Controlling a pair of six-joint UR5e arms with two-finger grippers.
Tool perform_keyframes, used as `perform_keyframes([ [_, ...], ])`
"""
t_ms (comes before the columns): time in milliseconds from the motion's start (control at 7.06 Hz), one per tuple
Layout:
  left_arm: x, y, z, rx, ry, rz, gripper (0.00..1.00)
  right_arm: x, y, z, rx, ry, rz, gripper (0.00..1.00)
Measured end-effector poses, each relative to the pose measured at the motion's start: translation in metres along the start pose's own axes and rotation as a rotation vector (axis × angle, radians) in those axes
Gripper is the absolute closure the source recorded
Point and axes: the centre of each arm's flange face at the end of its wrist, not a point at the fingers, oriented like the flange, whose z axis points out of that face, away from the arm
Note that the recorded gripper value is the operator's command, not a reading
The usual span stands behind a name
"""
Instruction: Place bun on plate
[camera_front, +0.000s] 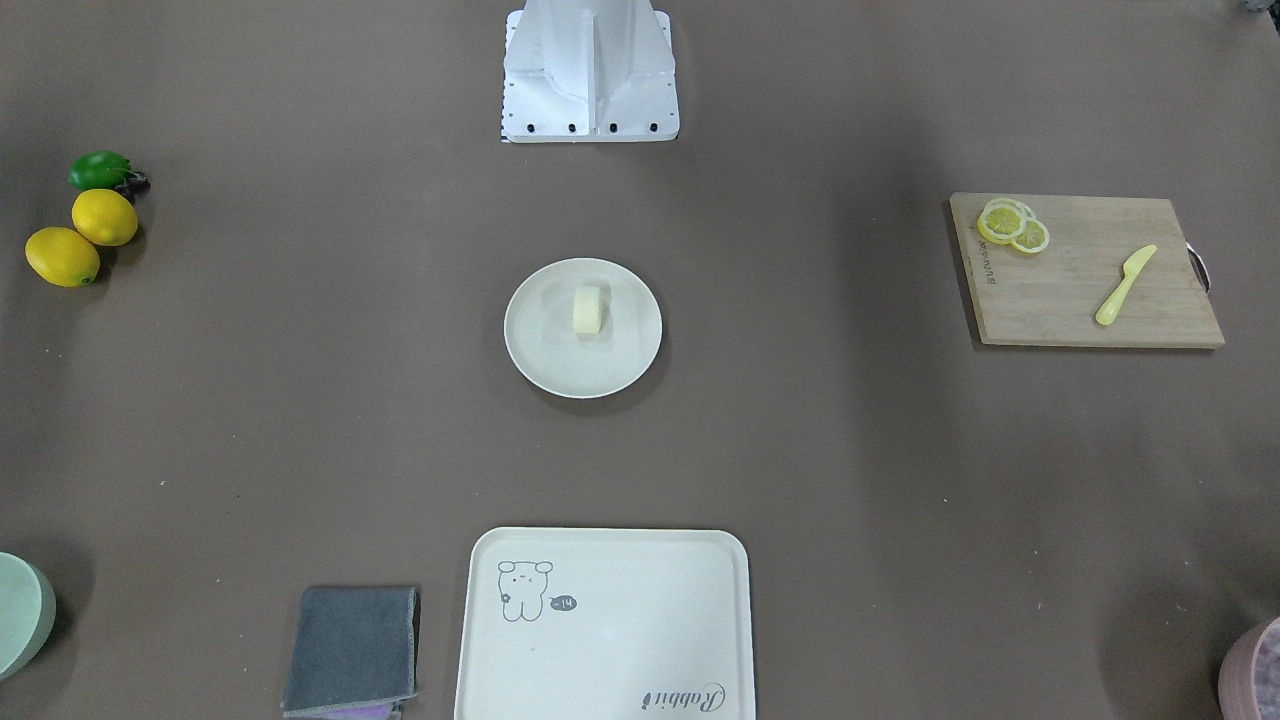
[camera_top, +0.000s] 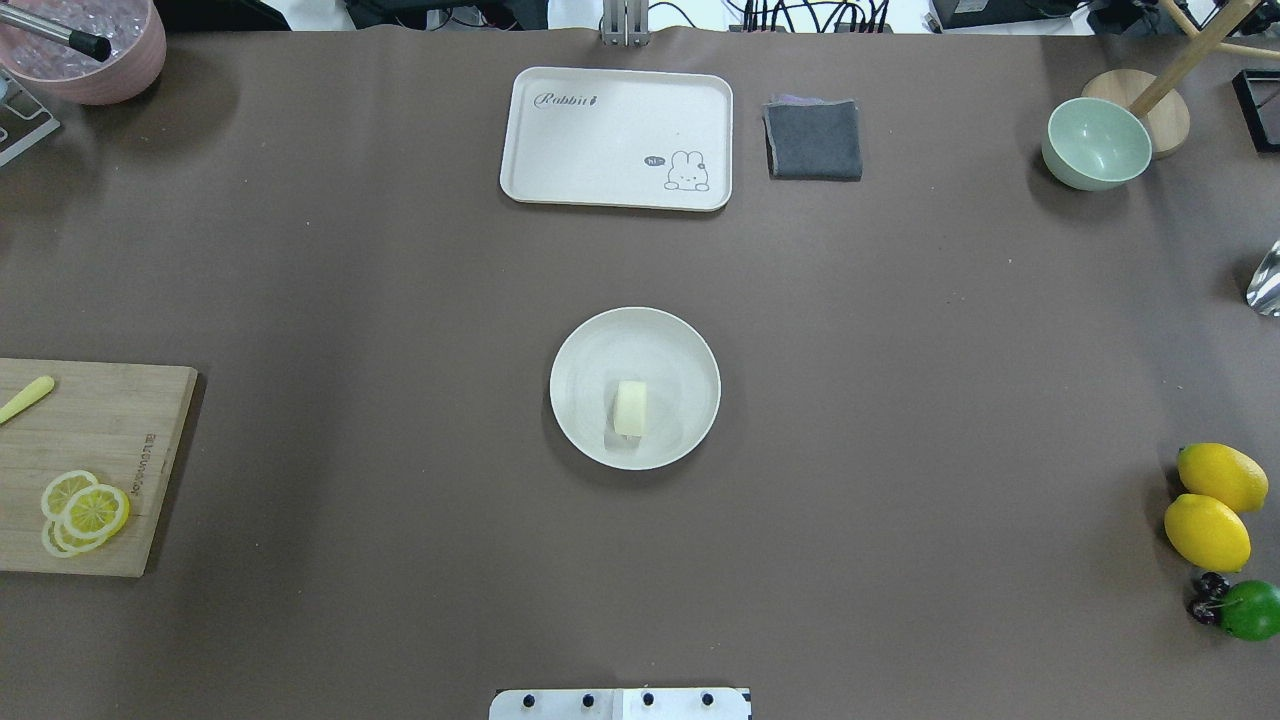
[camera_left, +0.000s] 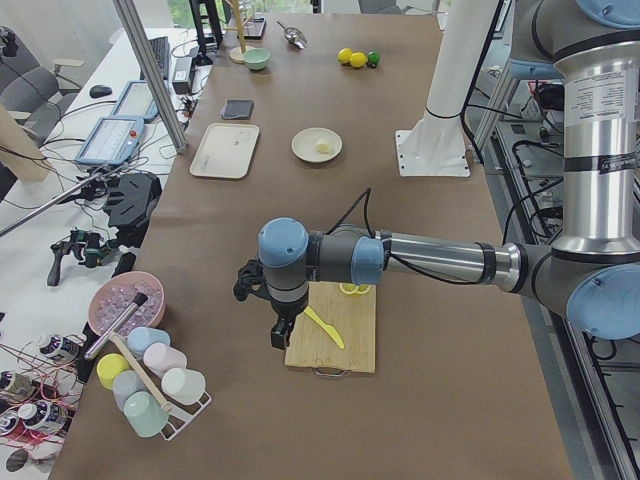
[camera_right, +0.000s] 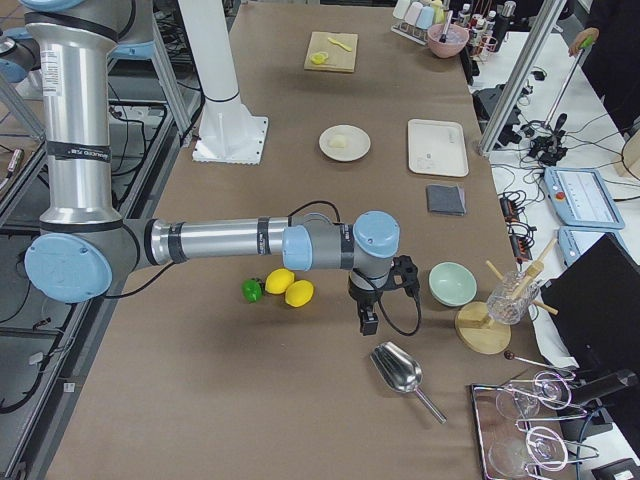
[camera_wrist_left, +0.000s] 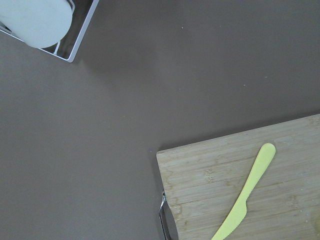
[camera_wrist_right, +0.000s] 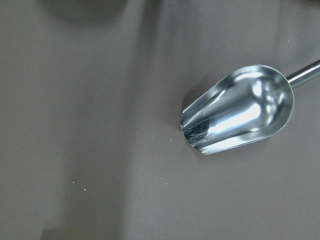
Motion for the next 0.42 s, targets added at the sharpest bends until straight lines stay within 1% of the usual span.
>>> perform_keyframes([
  [425, 0.0013, -0.0003, -0.0013, 0.003, 0.000, 0.002, 0.02, 0.0010, 0.0013, 0.0007, -0.001, -0.002, -0.006, 0.00],
])
